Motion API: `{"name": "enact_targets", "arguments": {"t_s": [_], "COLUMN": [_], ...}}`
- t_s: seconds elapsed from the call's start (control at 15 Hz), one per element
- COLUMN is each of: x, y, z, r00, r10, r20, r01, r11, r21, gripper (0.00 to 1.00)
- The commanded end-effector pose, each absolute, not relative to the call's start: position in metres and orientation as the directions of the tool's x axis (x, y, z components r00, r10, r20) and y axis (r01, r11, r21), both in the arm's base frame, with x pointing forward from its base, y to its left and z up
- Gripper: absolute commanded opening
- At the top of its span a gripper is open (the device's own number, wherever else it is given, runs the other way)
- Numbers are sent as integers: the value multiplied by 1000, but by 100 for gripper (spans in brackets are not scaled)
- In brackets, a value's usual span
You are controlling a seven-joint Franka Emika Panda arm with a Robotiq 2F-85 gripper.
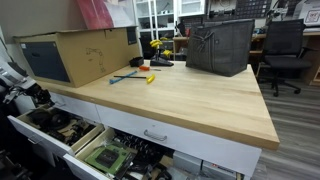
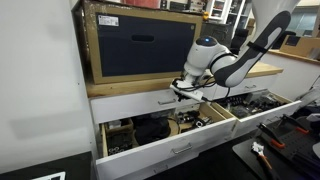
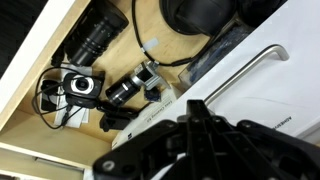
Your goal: Pull the top drawer on the left
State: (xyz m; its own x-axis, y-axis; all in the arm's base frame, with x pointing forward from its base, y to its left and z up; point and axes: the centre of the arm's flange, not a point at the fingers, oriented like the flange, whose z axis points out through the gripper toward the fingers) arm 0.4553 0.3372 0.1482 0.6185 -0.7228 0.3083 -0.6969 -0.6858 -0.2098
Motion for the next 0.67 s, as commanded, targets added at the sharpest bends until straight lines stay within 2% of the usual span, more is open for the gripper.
{"name": "enact_targets", "arguments": {"t_s": [0.0, 0.6], "x": [461, 473], "y": [342, 372], "z": [137, 118], "r00": [594, 631], "r10": [-738, -677], "r20": [322, 380], "r01": [-698, -638], "r11": [-671, -731], "r21": [-250, -243], "gripper": [0, 0]}}
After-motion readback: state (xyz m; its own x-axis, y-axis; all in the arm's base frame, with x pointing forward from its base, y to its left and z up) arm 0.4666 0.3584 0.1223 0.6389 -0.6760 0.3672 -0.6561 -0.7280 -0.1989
